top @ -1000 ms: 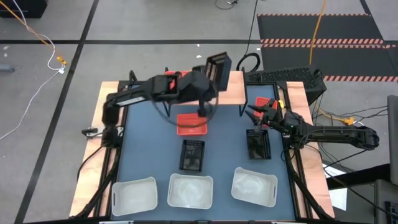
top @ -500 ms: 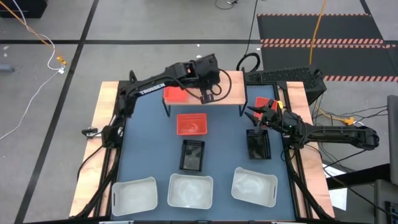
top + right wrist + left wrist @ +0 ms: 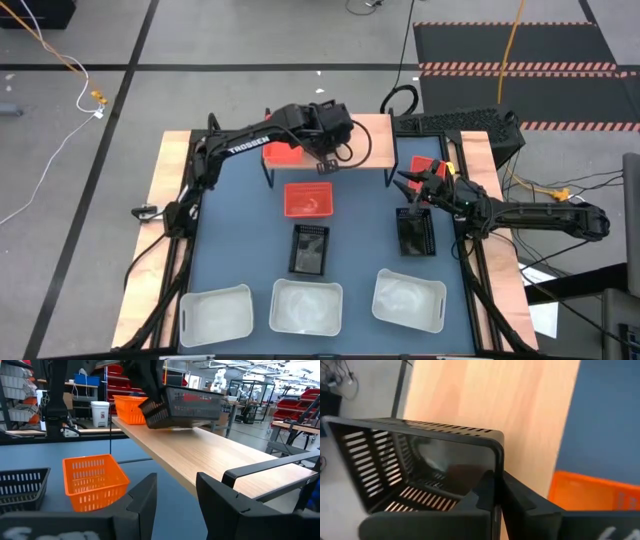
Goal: Stack baskets on shelf by color
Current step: Put the left black bin on the shelf, then put the left gray bin on the shelf
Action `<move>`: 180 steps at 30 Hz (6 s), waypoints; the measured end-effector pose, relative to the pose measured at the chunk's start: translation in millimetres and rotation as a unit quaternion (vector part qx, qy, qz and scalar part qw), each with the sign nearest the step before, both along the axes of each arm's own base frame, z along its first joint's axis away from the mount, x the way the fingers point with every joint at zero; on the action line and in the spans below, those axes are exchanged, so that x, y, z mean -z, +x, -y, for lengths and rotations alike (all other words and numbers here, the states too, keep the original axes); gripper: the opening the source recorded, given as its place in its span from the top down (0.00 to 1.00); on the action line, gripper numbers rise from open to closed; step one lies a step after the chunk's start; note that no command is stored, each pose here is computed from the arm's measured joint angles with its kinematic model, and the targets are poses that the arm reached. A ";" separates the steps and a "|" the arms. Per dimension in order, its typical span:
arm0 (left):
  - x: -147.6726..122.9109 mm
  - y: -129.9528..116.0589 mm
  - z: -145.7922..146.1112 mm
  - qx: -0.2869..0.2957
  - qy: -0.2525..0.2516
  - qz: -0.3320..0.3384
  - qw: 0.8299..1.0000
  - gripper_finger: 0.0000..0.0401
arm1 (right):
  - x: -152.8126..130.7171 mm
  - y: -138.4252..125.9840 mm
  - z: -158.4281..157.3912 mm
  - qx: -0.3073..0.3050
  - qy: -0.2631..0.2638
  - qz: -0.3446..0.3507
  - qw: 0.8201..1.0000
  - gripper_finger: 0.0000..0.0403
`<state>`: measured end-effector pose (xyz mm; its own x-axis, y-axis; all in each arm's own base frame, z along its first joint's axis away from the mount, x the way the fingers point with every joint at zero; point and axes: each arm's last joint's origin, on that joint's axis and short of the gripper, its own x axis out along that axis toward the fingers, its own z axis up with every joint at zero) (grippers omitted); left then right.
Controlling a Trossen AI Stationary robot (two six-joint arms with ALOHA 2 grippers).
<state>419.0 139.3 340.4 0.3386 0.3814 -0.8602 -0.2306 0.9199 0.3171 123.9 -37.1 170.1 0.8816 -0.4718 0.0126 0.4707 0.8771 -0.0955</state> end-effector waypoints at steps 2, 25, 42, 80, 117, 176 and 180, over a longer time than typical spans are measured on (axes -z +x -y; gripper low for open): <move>1.0 -0.7 2.9 -0.006 -0.006 -0.005 1.000 0.93 | 0.0 0.0 0.0 0.000 0.002 0.001 1.000 0.67; 3.0 0.9 19.8 -0.001 -0.063 -0.002 0.998 0.90 | 1.1 0.0 0.0 -0.001 0.028 0.009 1.000 0.67; -3.2 -6.6 23.5 0.001 -0.054 -0.017 0.998 0.49 | 4.8 0.0 -0.1 0.000 0.045 -0.003 0.999 0.67; 36.8 -136.5 263.6 -0.324 -0.160 -0.080 0.929 0.43 | -20.0 2.3 -7.9 -0.110 0.104 0.146 0.978 0.66; 82.8 -150.5 344.0 -0.561 -0.373 0.003 0.738 0.43 | -38.1 -4.6 -6.0 -0.068 -0.044 0.189 0.979 0.66; -68.0 -137.2 263.1 -0.242 -0.335 0.161 0.896 0.99 | -23.9 3.1 -4.5 -0.069 -0.032 0.116 0.990 0.73; -97.3 -122.8 223.4 -0.109 -0.272 0.219 0.931 0.99 | -27.4 2.2 -4.7 -0.069 -0.038 0.133 0.988 0.73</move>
<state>296.3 -84.1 437.7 0.6681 0.0301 -0.7435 -0.4276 0.8333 -0.3505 126.1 -32.4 197.5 0.8978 -0.3368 0.2837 0.3650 0.9296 -0.0515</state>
